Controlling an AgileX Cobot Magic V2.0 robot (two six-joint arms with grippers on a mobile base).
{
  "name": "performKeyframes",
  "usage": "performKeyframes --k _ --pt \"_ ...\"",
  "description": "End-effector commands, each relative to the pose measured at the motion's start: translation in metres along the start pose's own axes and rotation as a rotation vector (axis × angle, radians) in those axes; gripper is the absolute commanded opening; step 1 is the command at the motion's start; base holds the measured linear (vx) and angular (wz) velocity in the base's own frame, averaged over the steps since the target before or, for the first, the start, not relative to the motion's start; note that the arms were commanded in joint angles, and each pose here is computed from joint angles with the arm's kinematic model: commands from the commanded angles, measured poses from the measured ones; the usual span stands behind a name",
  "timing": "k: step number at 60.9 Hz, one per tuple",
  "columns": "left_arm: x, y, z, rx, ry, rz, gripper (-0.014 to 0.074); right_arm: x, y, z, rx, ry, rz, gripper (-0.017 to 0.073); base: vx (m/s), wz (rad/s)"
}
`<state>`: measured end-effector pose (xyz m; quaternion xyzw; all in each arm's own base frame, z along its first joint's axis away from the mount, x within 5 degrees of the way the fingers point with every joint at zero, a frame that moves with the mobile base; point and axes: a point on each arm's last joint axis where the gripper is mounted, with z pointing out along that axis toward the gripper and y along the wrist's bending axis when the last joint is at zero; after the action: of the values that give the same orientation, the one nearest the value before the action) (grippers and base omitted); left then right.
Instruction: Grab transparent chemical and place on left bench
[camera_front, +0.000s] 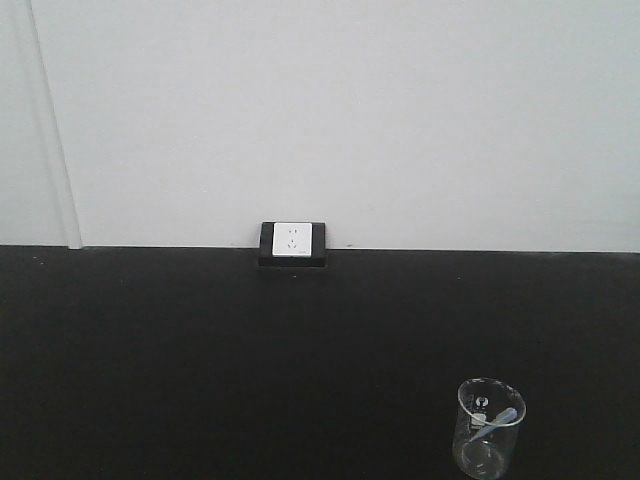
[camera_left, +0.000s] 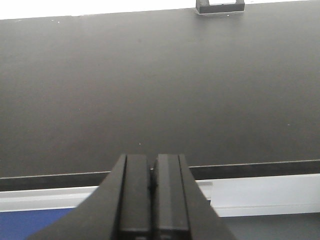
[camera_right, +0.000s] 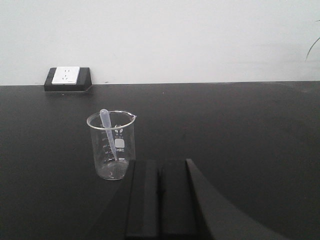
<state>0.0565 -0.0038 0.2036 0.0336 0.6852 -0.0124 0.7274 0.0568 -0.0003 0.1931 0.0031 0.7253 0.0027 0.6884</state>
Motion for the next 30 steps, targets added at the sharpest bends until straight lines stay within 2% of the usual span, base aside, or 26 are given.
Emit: performKeyframes --k 1,30 --pt "-0.0028 0.0001 -0.0013 -0.002 -0.081 -0.009 -0.0003 -0.0044 0.0004 -0.0006 -0.004 -0.08 -0.006 -0.0007 0.0 0.0" --pt "-0.0028 0.0001 -0.0013 -0.002 -0.081 -0.009 -0.0003 -0.0044 0.0004 -0.0006 -0.004 -0.08 -0.006 -0.0007 0.0 0.0"
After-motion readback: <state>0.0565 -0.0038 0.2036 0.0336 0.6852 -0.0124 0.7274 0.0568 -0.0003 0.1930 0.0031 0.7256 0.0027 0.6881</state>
